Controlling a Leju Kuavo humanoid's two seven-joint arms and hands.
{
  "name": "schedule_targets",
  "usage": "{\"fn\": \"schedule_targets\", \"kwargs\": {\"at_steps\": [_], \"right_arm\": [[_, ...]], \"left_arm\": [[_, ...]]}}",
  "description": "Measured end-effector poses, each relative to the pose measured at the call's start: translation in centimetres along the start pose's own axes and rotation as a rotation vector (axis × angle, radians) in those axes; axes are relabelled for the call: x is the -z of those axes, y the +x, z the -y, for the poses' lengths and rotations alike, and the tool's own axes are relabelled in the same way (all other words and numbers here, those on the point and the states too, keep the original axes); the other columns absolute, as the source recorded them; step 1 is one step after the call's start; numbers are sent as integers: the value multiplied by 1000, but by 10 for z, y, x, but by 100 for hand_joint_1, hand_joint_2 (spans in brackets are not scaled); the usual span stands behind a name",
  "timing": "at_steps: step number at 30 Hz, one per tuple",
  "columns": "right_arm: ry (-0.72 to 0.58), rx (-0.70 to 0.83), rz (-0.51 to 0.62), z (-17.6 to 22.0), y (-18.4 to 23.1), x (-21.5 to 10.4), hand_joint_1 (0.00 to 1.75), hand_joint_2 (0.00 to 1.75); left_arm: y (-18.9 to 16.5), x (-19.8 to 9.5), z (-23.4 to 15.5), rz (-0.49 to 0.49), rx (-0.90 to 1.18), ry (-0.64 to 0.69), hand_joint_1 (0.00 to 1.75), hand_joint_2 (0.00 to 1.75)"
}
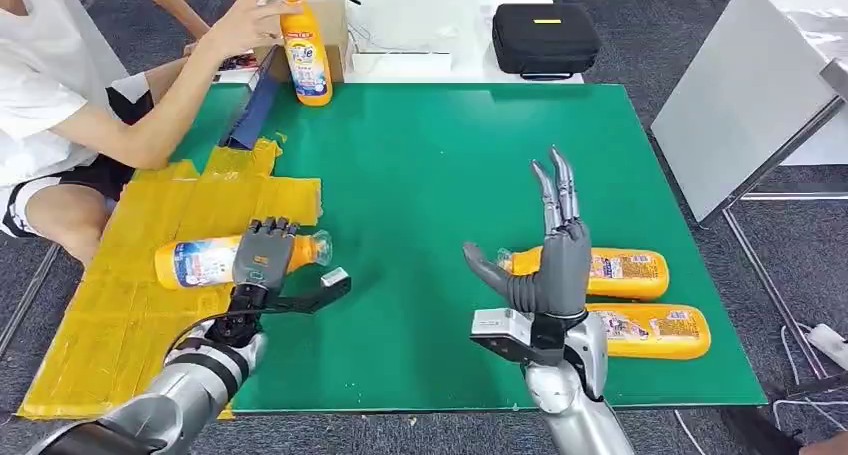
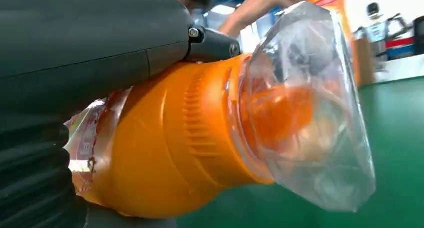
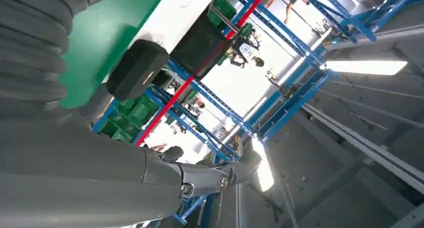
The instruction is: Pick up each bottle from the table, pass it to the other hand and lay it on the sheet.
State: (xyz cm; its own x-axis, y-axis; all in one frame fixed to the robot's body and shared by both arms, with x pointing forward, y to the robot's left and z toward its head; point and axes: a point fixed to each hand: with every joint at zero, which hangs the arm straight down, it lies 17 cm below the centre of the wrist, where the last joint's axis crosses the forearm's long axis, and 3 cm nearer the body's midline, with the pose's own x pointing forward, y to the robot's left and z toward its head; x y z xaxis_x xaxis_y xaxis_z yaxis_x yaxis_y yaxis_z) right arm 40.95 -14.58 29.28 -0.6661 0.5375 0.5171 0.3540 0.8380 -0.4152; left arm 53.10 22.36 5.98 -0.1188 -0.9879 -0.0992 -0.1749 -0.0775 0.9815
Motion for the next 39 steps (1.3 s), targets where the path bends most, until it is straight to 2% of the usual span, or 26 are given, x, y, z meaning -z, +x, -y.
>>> {"fn": "schedule_targets", "kwargs": {"at_steps": [9, 19, 21, 26, 32, 39], "right_arm": [[28, -11, -10, -8, -4, 0, 0, 175], [76, -49, -28, -18, -15, -2, 0, 175], [86, -55, -32, -20, -17, -3, 0, 175], [160, -108, -65, -27, -36, -9, 0, 175], [211, -179, -103, -25, -63, -18, 0, 175], [431, -399, -118, -31, -119, -43, 0, 175]], "left_arm": [[-15, -1, 5, -37, -66, -16, 0, 175], [-6, -4, 4, -1, -261, -4, 0, 175], [-1, -5, 4, 20, -307, 0, 0, 175], [37, -23, -7, 144, -535, 58, 0, 175], [49, -33, -30, 153, -651, 140, 0, 175], [58, -47, -104, 213, -928, 307, 0, 175]]}}
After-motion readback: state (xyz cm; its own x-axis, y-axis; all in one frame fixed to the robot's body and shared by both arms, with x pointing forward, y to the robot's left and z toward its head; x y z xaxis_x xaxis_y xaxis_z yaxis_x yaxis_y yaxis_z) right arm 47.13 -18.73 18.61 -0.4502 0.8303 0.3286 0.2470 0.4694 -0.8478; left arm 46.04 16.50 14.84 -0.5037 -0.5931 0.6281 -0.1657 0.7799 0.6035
